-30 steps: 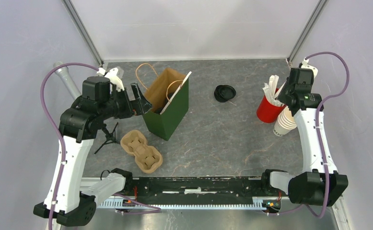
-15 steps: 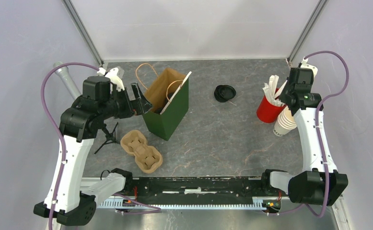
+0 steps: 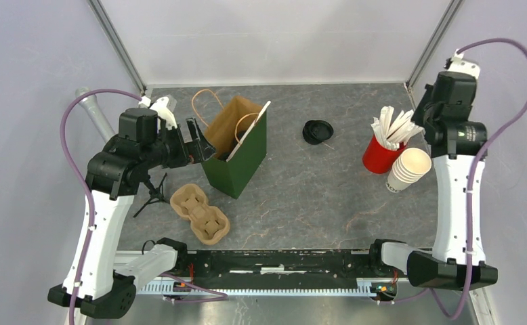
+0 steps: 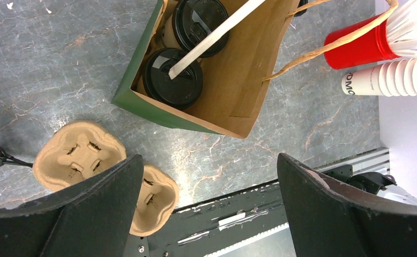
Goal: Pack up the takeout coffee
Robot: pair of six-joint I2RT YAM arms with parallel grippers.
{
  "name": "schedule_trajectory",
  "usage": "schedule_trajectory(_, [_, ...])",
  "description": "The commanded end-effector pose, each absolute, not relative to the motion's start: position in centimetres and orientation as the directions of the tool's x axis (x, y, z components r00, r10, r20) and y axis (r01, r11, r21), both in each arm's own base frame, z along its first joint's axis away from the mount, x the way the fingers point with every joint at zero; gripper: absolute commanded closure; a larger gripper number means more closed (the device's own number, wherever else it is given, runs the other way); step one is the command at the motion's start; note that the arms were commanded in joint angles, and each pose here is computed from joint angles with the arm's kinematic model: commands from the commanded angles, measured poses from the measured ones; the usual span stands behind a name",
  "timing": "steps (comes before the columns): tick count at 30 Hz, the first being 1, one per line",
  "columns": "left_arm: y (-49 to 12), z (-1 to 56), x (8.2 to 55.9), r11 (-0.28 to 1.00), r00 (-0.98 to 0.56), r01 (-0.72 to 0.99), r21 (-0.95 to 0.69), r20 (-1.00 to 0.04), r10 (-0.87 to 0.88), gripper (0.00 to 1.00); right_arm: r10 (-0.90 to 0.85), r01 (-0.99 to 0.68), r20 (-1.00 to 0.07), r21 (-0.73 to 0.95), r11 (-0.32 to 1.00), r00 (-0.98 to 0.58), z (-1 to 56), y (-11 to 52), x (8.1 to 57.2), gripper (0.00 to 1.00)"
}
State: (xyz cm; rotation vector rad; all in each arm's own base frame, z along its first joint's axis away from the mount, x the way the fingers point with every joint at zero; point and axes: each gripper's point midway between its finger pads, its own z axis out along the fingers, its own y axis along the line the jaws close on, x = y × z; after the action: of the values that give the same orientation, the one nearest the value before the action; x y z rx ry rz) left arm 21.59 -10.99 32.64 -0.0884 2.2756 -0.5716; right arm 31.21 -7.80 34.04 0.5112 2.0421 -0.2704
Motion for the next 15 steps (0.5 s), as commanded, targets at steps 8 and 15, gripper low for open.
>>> schedule_trajectory(8, [-11.6, 33.6, 21.8, 0.882, -0.676, 0.161, -0.444, -0.701, -0.229, 0.00, 0.164, 0.390, -0.922, 0.015, 0.921, -0.350, 43.6, -7.1, 28.2, 1.00])
schedule_trajectory(15, [-11.8, 33.0, 21.6, 0.873, -0.682, 0.156, -0.461, -0.690, -0.242, 0.00, 0.130, 0.248, -0.970, 0.077, 0.966, -0.205, 47.0, -4.7, 28.0, 1.00])
